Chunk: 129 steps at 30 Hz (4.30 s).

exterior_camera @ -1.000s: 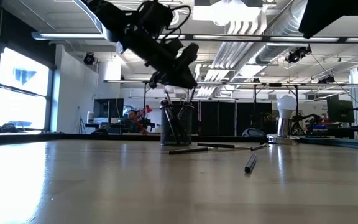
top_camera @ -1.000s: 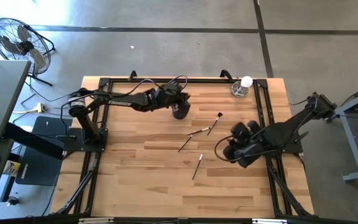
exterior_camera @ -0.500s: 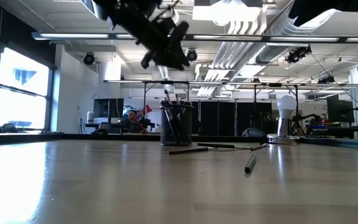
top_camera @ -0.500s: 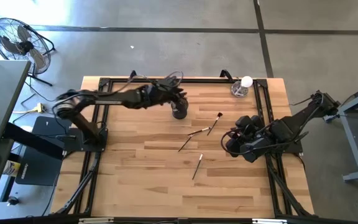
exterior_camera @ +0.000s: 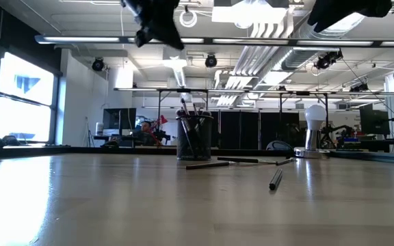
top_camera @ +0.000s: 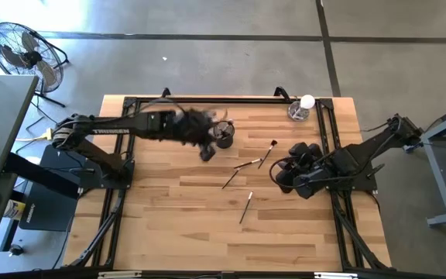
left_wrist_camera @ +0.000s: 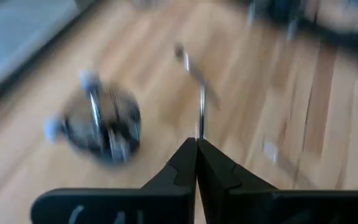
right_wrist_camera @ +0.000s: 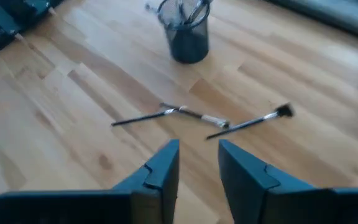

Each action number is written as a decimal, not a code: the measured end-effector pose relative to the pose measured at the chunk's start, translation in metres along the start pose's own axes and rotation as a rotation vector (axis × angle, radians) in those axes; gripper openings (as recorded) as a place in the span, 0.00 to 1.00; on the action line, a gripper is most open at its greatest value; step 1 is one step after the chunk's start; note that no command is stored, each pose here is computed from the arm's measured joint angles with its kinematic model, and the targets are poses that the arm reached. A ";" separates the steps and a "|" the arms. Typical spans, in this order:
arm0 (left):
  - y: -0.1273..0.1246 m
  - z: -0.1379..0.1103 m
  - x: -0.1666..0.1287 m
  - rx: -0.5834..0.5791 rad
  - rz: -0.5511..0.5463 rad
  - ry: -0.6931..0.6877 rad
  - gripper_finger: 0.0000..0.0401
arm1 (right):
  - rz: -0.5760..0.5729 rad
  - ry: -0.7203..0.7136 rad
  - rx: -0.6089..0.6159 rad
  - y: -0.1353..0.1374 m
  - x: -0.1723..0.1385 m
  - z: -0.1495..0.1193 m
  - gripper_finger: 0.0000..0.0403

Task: Pick & Place Makeup Brushes
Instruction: Put the small white make-up brush into the black container

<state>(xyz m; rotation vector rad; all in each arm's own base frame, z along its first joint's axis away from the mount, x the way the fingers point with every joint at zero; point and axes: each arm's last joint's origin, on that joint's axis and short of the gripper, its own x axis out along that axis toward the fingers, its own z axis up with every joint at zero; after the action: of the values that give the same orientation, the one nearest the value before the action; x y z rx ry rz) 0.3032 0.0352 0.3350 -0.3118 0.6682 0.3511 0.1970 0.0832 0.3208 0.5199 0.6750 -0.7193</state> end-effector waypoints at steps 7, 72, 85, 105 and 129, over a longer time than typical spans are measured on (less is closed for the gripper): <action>-0.012 -0.080 0.019 0.083 0.003 0.233 0.00 | 0.150 -0.066 0.027 0.043 0.027 0.005 0.03; 0.022 -0.149 -0.069 0.250 -0.312 0.131 0.00 | -0.490 0.480 0.655 0.096 0.232 -0.055 0.01; 0.006 -0.127 -0.058 0.266 -0.381 -0.082 0.22 | -0.085 -0.191 0.344 0.147 0.140 -0.002 0.00; -0.023 -0.069 -0.057 0.103 -0.554 -0.710 0.69 | 0.051 -0.825 -0.158 0.192 0.042 0.078 0.00; -0.006 -0.039 -0.028 0.143 -0.229 -0.596 0.03 | -0.158 -0.807 -0.156 0.164 0.042 0.103 0.13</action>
<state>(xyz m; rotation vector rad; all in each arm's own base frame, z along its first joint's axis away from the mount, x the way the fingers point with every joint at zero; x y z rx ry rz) 0.2639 0.0087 0.3256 -0.1319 0.0676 0.1600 0.3800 0.1060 0.3931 0.0062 0.0105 -0.9320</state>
